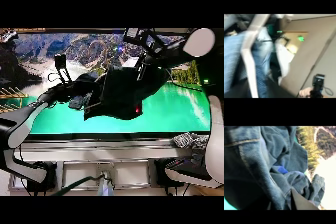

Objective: Fold the clothes and pants, and hang the long-sleeved shirts on hangers.

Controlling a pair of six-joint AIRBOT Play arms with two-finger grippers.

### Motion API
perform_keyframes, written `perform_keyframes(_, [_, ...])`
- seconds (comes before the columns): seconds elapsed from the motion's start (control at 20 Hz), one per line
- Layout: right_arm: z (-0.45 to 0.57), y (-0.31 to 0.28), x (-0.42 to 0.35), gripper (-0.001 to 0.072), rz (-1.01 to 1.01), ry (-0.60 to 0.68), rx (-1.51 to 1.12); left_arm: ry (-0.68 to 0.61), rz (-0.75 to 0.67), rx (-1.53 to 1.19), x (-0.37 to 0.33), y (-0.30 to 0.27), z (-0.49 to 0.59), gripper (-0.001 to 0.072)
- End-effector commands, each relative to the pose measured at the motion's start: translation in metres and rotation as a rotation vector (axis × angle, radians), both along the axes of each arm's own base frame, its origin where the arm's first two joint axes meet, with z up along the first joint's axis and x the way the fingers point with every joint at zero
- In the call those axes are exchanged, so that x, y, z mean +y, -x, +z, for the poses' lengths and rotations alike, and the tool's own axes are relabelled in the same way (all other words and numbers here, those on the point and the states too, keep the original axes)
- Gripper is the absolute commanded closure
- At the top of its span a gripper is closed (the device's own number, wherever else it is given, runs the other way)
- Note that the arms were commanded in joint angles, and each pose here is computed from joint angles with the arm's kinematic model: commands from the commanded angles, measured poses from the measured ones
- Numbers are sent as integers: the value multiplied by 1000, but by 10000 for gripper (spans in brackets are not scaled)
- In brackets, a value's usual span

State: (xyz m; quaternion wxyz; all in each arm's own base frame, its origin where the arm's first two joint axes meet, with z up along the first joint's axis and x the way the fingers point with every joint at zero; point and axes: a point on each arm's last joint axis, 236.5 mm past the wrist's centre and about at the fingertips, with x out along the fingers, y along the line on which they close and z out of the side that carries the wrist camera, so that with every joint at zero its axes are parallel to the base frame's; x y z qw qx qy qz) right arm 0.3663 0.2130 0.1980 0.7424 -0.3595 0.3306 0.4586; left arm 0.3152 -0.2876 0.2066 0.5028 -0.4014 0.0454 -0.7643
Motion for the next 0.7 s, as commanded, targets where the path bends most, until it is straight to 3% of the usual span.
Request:
perform_keyframes(0.0, [3, 4, 5, 665, 22, -22, 2, -18, 14, 6, 4, -5, -5, 379])
perform_keyframes(0.1, [6, 7, 4, 667, 32, -19, -3, -7, 51, 9, 14, -15, -2, 374])
perform_keyframes(0.2, [7, 9, 6, 666, 35, -27, 0, 45, 138, 28, 33, -37, 8, 149])
perform_keyframes(0.25, [8, 11, 10, 666, 44, -44, 6, 90, 208, 48, 47, -54, 16, 87])
perform_keyframes(0.5, [19, 27, 35, 667, 104, -153, 46, 371, 583, 232, 129, -142, 51, 69])
perform_keyframes(0.65, [24, 29, 34, 667, 111, -156, 31, 509, 717, 342, 176, -172, 57, 69])
